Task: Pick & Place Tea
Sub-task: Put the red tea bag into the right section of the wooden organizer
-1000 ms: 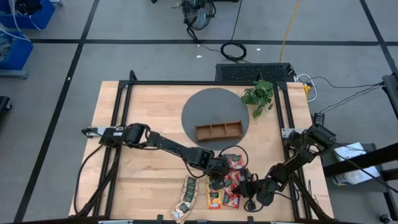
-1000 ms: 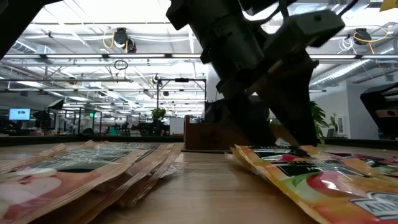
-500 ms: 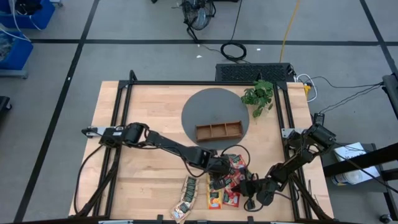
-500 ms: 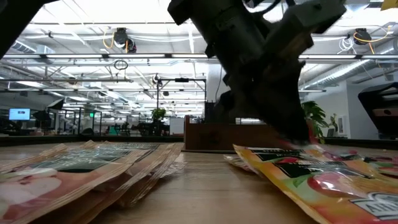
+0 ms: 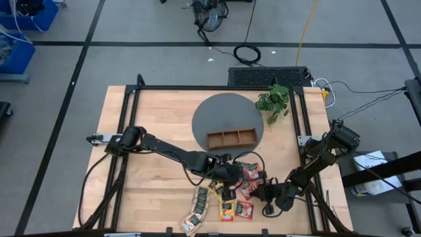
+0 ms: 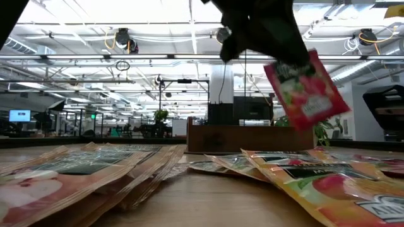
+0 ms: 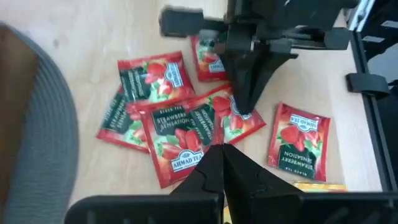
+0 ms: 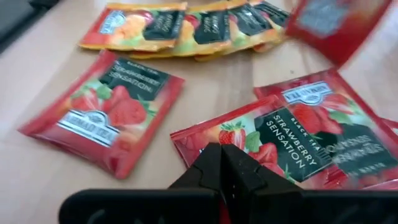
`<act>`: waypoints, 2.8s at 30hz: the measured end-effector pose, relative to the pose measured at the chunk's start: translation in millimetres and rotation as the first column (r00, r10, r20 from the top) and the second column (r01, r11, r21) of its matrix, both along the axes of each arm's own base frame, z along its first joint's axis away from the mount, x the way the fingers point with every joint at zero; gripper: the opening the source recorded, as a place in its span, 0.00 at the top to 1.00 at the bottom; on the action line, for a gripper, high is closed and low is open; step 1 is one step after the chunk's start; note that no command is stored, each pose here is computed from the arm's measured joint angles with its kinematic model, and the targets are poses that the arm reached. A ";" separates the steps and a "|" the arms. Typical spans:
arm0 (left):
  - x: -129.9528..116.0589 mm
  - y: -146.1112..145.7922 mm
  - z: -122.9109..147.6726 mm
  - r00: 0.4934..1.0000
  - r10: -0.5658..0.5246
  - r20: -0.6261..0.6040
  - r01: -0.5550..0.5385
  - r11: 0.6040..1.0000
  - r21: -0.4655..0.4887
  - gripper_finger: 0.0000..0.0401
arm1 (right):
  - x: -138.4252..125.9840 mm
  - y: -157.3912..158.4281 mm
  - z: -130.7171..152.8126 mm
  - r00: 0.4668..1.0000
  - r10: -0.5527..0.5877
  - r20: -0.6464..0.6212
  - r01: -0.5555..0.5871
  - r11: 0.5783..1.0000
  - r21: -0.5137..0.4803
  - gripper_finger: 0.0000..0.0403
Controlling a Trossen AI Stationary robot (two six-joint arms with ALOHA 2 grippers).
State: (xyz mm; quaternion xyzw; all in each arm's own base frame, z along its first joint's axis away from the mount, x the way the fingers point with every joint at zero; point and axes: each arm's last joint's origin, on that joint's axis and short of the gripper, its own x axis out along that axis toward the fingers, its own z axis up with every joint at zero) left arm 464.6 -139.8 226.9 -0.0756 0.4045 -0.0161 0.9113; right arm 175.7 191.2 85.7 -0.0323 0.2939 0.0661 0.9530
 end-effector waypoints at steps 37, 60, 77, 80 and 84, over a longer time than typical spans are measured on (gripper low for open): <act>-6.3 -34.5 -1.7 0.998 -0.042 0.036 0.040 0.999 0.033 1.00 | 37.6 -29.7 62.2 0.969 -0.106 0.224 0.049 0.968 0.245 0.55; -0.9 -29.4 -13.2 1.000 -0.023 0.016 0.022 0.999 0.034 0.99 | 41.2 -34.1 60.5 0.977 -0.037 0.211 -0.005 0.981 0.194 1.00; -21.9 -30.2 19.5 1.000 -0.011 -0.013 0.011 1.000 0.029 0.58 | 33.9 -27.4 61.0 0.968 -0.028 0.250 0.011 0.998 0.068 1.00; -29.9 -36.4 25.4 1.000 0.020 -0.007 -0.019 0.997 0.079 0.52 | 30.0 -25.1 67.1 0.962 -0.007 0.274 -0.005 0.999 0.042 1.00; -36.5 -50.5 26.0 1.000 0.000 0.021 -0.003 0.984 0.176 0.47 | 13.6 -23.6 80.2 0.953 -0.012 0.301 0.025 0.999 -0.039 1.00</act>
